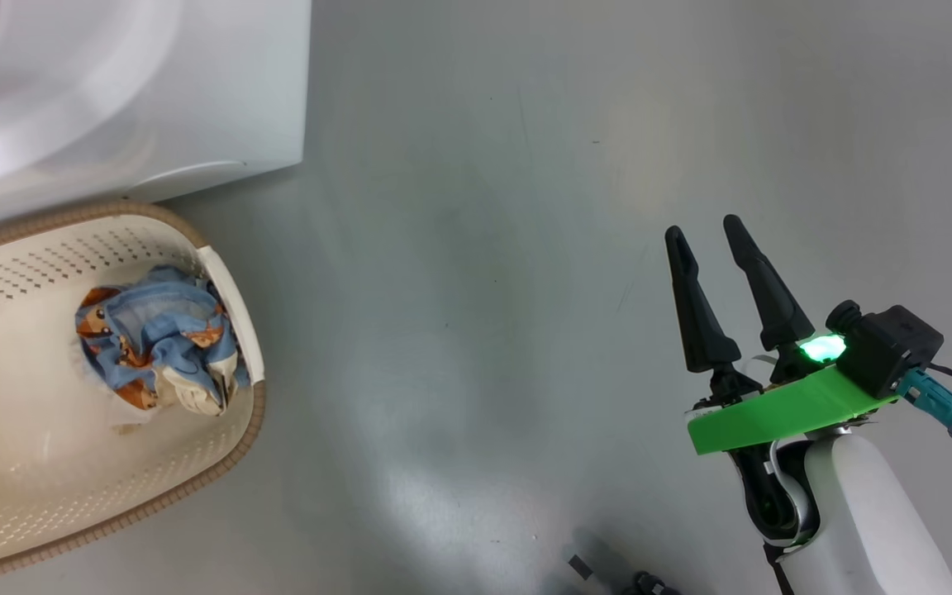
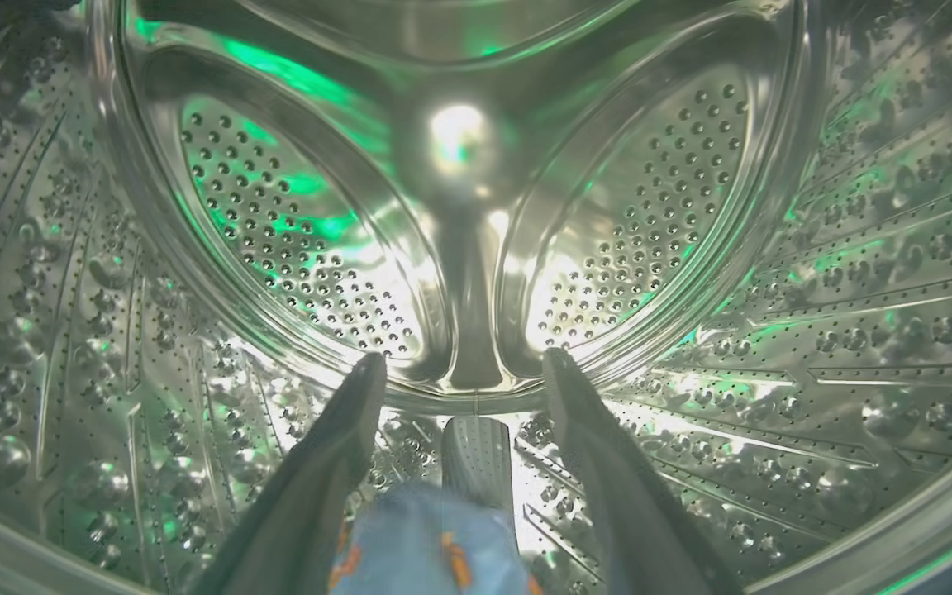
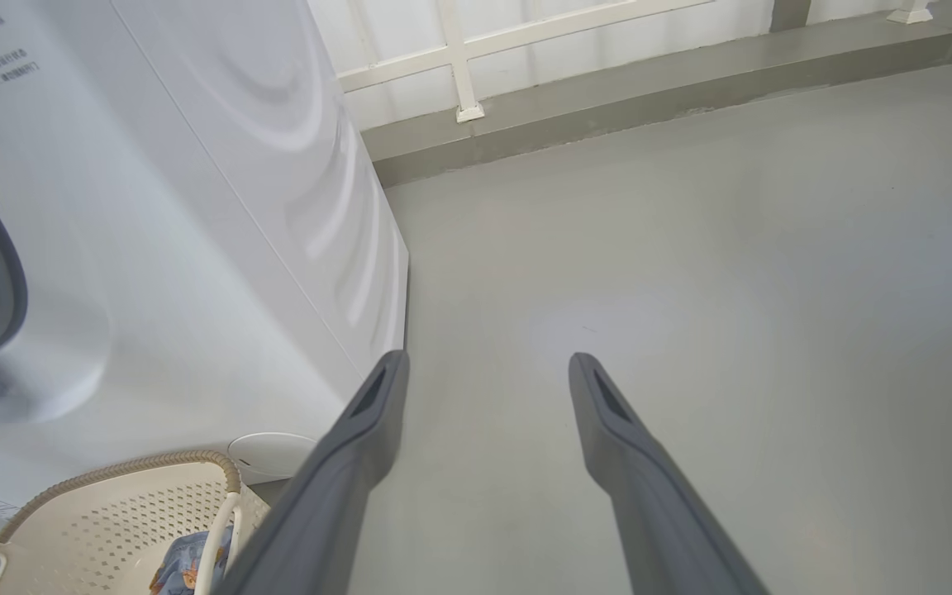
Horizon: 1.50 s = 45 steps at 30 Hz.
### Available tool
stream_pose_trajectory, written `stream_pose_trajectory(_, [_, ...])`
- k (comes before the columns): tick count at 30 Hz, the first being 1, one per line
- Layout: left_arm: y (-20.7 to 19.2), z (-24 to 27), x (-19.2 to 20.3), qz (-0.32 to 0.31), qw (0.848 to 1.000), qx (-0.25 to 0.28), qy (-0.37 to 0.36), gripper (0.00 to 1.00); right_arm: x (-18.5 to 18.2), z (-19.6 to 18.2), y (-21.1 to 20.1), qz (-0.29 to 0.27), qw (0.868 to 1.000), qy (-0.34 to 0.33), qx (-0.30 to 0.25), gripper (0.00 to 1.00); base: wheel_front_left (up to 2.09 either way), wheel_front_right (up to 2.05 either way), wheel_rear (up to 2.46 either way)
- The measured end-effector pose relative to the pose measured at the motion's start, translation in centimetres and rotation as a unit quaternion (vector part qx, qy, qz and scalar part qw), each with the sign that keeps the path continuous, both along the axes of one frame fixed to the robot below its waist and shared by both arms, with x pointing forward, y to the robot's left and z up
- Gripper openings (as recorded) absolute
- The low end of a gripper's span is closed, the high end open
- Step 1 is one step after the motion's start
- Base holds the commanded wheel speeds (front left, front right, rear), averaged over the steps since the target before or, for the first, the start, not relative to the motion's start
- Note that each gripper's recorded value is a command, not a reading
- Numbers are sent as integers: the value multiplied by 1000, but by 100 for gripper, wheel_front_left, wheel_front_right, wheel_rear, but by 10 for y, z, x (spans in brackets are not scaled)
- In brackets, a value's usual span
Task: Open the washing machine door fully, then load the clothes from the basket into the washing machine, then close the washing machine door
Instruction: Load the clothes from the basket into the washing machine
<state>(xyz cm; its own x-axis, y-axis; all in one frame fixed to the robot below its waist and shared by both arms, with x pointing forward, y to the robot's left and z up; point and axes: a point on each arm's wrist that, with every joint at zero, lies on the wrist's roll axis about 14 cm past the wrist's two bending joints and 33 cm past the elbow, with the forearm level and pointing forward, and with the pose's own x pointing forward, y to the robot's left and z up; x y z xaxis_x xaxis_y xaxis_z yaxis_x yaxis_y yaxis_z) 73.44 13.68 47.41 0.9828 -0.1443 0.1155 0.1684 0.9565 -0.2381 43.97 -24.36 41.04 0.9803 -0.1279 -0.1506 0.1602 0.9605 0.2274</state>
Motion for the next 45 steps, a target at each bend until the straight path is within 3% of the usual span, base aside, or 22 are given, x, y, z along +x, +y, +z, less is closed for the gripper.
stream_pose_trajectory(21, [18, -31, -51, 26, 999, -4, 45, 100, 16, 16, 17, 28, 999, -28, -8, 100, 0, 0, 0])
stream_pose_trajectory(45, [43, -61, -182, 61, 994, -4, 95, 100, 24, 42, 36, 67, 996, -64, -20, 100, 0, 0, 0])
